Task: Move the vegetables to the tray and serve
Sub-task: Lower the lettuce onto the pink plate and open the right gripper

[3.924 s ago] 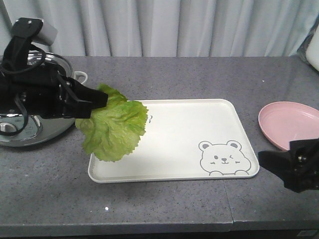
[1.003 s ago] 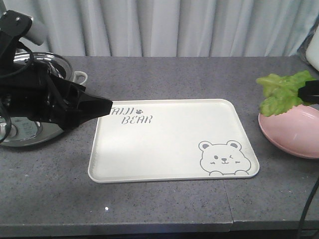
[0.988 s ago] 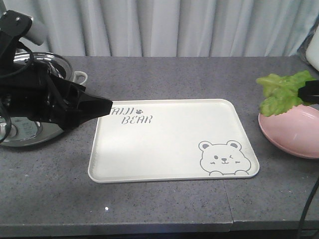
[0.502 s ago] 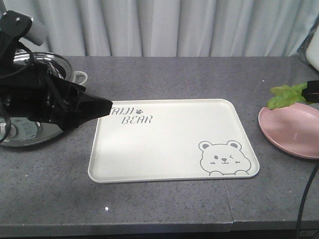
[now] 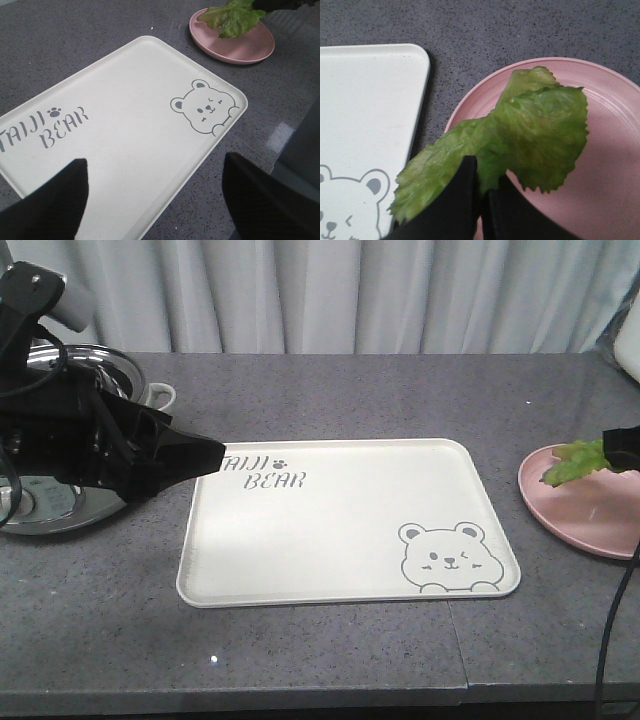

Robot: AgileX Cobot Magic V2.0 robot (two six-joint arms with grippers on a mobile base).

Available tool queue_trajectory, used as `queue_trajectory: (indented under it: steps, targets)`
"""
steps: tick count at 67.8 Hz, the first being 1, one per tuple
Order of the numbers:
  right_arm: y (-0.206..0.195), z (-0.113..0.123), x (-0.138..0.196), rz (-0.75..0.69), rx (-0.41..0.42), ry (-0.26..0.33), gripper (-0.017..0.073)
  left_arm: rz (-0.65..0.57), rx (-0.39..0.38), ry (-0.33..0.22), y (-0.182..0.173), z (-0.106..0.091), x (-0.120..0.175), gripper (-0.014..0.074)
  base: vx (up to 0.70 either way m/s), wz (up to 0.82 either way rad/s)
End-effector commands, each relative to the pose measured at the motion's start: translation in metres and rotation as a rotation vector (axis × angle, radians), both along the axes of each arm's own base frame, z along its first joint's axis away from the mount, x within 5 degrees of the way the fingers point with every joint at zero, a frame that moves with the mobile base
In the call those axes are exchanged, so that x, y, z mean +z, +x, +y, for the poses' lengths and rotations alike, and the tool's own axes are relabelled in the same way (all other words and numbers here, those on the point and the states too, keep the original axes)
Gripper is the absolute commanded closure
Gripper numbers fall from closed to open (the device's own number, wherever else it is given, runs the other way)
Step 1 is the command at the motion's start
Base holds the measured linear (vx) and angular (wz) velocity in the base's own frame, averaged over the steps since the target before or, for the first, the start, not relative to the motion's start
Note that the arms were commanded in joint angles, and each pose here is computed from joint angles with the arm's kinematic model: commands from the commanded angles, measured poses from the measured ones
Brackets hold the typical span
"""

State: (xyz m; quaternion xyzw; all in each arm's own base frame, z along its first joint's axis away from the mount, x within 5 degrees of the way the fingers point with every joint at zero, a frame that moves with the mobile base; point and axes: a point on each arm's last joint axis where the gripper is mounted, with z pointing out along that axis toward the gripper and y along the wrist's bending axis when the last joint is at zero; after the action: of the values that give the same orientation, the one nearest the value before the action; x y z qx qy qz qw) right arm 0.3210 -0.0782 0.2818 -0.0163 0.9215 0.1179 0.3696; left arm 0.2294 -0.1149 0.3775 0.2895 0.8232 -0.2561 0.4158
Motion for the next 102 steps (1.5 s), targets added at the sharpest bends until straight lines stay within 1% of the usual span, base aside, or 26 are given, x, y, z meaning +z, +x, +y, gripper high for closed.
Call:
queue_trajectory:
  steps: [1, 13, 22, 30, 38, 45, 51, 62, 75, 79, 84, 94, 102]
  targets:
    - [0.004, -0.006, 0.015, -0.072, -0.031, -0.038, 0.0562, -0.062, 0.020, -0.062, -0.005, 0.000, 0.018, 0.0059, 0.00, 0.00]
    - [0.007, -0.012, 0.001, -0.006, -0.038, -0.078, 0.0550, -0.062, 0.020, -0.062, -0.005, 0.000, 0.018, 0.0059, 0.00, 0.00]
    - [0.007, -0.016, -0.008, 0.052, -0.063, -0.097, 0.0496, -0.062, 0.020, -0.062, -0.005, 0.000, 0.018, 0.0059, 0.00, 0.00]
    - [0.006, -0.018, -0.011, 0.082, -0.081, -0.112, 0.0393, -0.062, 0.020, -0.062, -0.005, 0.000, 0.018, 0.0059, 0.00, 0.00]
    - [0.006, -0.019, -0.011, 0.086, -0.085, -0.118, 0.0256, -0.062, 0.020, -0.062, -0.005, 0.000, 0.018, 0.0059, 0.00, 0.00]
    - [0.005, -0.020, -0.012, 0.094, -0.089, -0.128, 0.0158, -0.062, 0.020, -0.062, -0.005, 0.000, 0.018, 0.0059, 0.00, 0.00]
    - [0.004, -0.021, -0.012, 0.105, -0.089, -0.147, 0.0113, -0.062, 0.020, -0.062, -0.005, 0.000, 0.018, 0.0059, 0.00, 0.00]
    - [0.000, -0.023, -0.007, 0.107, -0.119, -0.178, 0.0104, -0.062, 0.020, -0.062, -0.005, 0.000, 0.018, 0.0059, 0.00, 0.00]
    - [-0.006, -0.022, 0.008, 0.063, -0.140, -0.192, 0.0104, -0.062, 0.020, -0.062, -0.005, 0.000, 0.018, 0.0059, 0.00, 0.00]
    - [-0.008, -0.022, 0.012, 0.055, -0.162, -0.178, 0.0104, -0.062, 0.020, -0.062, -0.005, 0.000, 0.018, 0.0059, 0.00, 0.00]
    - [-0.012, -0.025, 0.018, 0.046, -0.212, -0.148, 0.0104, -0.062, 0.020, -0.062, -0.005, 0.000, 0.018, 0.0059, 0.00, 0.00]
    - [-0.028, -0.039, 0.031, 0.041, -0.302, -0.114, 0.0104, -0.062, 0.020, -0.062, -0.005, 0.000, 0.018, 0.0059, 0.00, 0.00]
    - [-0.037, -0.053, 0.041, 0.073, -0.364, -0.070, 0.0104, -0.062, 0.020, -0.062, -0.005, 0.000, 0.018, 0.0059, 0.00, 0.00]
